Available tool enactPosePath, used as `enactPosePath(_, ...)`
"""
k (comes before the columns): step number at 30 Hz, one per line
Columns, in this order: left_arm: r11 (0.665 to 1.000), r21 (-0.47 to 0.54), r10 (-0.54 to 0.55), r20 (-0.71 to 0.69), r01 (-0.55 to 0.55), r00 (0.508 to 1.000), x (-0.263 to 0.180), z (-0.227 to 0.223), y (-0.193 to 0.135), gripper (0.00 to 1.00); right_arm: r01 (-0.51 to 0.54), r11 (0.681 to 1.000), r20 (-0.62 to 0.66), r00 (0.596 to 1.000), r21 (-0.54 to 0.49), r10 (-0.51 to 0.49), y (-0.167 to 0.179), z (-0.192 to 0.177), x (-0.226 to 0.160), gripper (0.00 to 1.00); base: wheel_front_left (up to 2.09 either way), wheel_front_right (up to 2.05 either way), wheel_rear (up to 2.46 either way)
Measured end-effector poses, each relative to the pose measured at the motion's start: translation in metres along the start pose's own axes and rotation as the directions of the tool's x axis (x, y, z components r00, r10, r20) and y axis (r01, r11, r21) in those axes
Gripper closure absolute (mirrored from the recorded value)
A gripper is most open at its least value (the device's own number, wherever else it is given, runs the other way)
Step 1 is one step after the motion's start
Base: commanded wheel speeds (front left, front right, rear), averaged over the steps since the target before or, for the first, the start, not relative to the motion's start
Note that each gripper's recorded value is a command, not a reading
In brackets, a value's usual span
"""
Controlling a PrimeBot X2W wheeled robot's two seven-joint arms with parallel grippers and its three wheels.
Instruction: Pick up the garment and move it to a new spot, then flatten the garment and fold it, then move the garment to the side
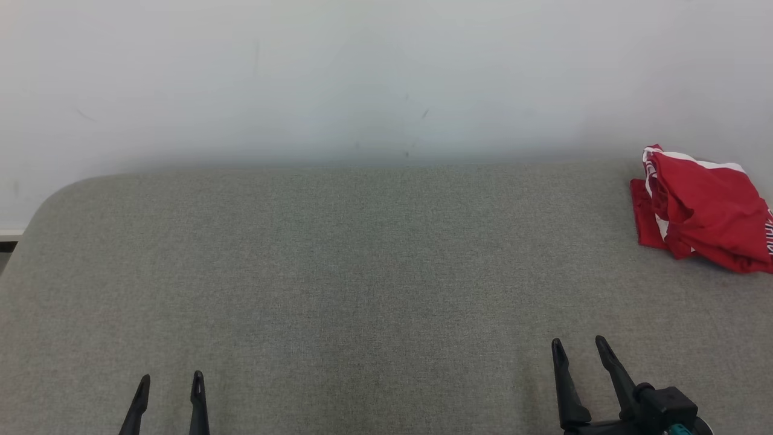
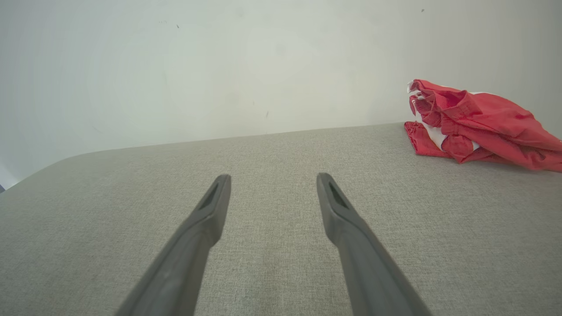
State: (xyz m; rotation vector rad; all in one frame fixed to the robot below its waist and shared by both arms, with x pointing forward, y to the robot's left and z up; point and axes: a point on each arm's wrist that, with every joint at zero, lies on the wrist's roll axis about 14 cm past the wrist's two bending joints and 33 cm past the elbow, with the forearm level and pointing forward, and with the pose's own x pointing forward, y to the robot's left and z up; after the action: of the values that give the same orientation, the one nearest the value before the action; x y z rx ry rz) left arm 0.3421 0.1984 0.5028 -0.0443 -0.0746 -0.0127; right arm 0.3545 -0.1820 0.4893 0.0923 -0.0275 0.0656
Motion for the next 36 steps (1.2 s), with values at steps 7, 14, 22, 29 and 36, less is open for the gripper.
enactPosePath(7,1.0,-0.015,0.006,-0.047,-0.007,0.999,-0.006,-0.015,0.0,1.0,0.01,1.0,-0.062,0.998,0.008,-0.01,-0.002,-0.019,-0.008,1.0,0.0,0.0,0.0)
enactPosePath(14,0.986,-0.155,0.046,-0.093,-0.061,0.995,-0.006,-0.024,0.006,1.0,0.064,0.988,-0.096,0.994,0.142,-0.051,-0.009,-0.025,-0.009,1.0,0.0,0.0,0.0)
enactPosePath(22,0.951,-0.295,0.069,-0.1,-0.096,0.993,-0.001,-0.023,0.009,1.0,0.105,0.954,-0.096,0.992,0.282,-0.08,-0.014,-0.021,-0.005,1.0,0.0,0.0,0.0)
enactPosePath(29,0.912,-0.394,0.081,-0.108,-0.117,0.991,0.002,-0.022,0.011,1.0,0.127,0.919,-0.101,0.99,0.374,-0.095,-0.017,-0.02,-0.003,1.0,0.0,0.0,0.0)
enactPosePath(36,0.859,-0.494,0.089,-0.12,-0.137,0.989,0.005,-0.023,0.012,1.0,0.142,0.869,-0.102,0.989,0.475,-0.106,-0.019,-0.017,0.001,1.0,0.0,0.0,0.0)
